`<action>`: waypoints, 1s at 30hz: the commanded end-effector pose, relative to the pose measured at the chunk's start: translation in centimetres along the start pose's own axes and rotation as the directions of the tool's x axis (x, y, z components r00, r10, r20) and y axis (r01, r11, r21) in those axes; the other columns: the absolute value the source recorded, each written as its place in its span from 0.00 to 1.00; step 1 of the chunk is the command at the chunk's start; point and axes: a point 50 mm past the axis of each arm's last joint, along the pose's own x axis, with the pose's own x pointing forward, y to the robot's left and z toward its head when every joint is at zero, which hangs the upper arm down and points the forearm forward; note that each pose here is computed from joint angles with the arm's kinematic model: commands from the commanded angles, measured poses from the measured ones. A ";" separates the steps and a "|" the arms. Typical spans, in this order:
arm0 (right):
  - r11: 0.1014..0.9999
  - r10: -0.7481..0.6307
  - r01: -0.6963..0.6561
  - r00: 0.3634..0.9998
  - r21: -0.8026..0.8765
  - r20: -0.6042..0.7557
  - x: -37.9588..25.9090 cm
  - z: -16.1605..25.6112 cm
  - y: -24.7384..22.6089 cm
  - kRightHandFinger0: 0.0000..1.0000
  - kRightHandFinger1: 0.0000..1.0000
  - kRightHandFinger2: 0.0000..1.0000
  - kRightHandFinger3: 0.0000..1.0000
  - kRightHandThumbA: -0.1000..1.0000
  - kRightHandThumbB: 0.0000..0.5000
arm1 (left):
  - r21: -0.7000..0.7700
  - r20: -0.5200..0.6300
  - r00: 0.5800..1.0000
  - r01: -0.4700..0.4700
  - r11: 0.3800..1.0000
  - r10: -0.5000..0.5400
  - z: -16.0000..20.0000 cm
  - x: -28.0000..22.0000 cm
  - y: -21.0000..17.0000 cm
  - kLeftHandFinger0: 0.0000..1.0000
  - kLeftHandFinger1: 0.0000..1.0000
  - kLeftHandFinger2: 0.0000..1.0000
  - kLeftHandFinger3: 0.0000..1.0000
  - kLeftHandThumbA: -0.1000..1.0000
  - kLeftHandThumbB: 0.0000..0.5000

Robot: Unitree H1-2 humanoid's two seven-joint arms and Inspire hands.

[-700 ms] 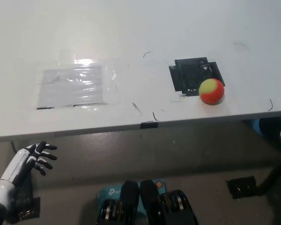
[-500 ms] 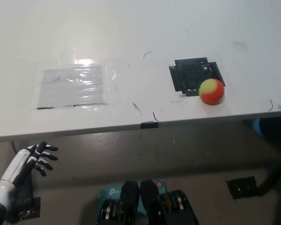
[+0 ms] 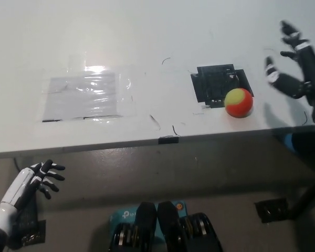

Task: The robot uses right hand to squeeze a small tennis ball placed on the black area of the table

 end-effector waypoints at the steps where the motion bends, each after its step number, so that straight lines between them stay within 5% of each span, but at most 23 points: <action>1: 0.989 0.084 -0.088 0.996 -0.116 -0.034 1.3 1.2 -0.6 1.00 1.00 1.00 1.00 0.50 0.67 | 0.012 0.047 0.999 -0.009 1.000 0.008 0.8 0.2 0.7 0.38 0.43 0.53 0.63 0.99 0.24; 4: 0.985 0.096 -0.101 0.994 -0.138 -0.043 1.5 1.1 -0.3 1.00 1.00 1.00 1.00 0.51 0.67 | 0.012 0.044 0.999 -0.006 1.000 0.006 0.8 0.2 0.7 0.38 0.44 0.52 0.63 1.00 0.25; 6: 0.975 0.111 -0.122 0.991 -0.184 -0.072 2.4 0.9 0.4 1.00 1.00 1.00 1.00 0.60 0.84 | 0.001 0.048 0.999 -0.008 1.000 0.008 1.1 0.3 0.8 0.38 0.44 0.53 0.61 1.00 0.34; 8: 0.952 0.082 -0.105 0.992 -0.286 -0.093 3.1 0.6 1.0 1.00 1.00 1.00 1.00 0.69 1.00 | -0.010 0.046 0.999 -0.010 1.000 0.011 1.0 0.4 0.7 0.37 0.43 0.52 0.60 1.00 0.30; 12: 0.939 0.048 -0.083 0.993 -0.333 -0.111 3.9 0.3 1.8 1.00 1.00 1.00 1.00 0.75 1.00 | 0.017 0.045 0.999 -0.010 1.000 0.009 1.1 0.3 0.8 0.36 0.43 0.52 0.62 1.00 0.15; 18: 0.933 0.033 -0.085 0.988 -0.350 -0.151 4.8 -0.5 3.7 1.00 1.00 1.00 1.00 0.78 1.00 | 0.024 0.051 0.999 -0.006 1.000 0.005 1.2 0.2 0.8 0.35 0.42 0.53 0.62 0.99 0.15; 24: 0.938 0.049 -0.087 0.992 -0.335 -0.120 6.7 0.0 6.1 1.00 1.00 1.00 1.00 0.68 1.00 | 0.011 0.061 0.998 -0.004 1.000 0.003 1.4 0.4 0.8 0.38 0.44 0.53 0.63 1.00 0.27; 30: 0.949 0.083 -0.122 0.986 -0.290 -0.144 6.8 -0.9 8.8 1.00 1.00 1.00 1.00 0.62 1.00 | 0.003 0.065 0.998 -0.006 1.000 0.006 2.3 0.9 1.0 0.39 0.45 0.54 0.65 1.00 0.17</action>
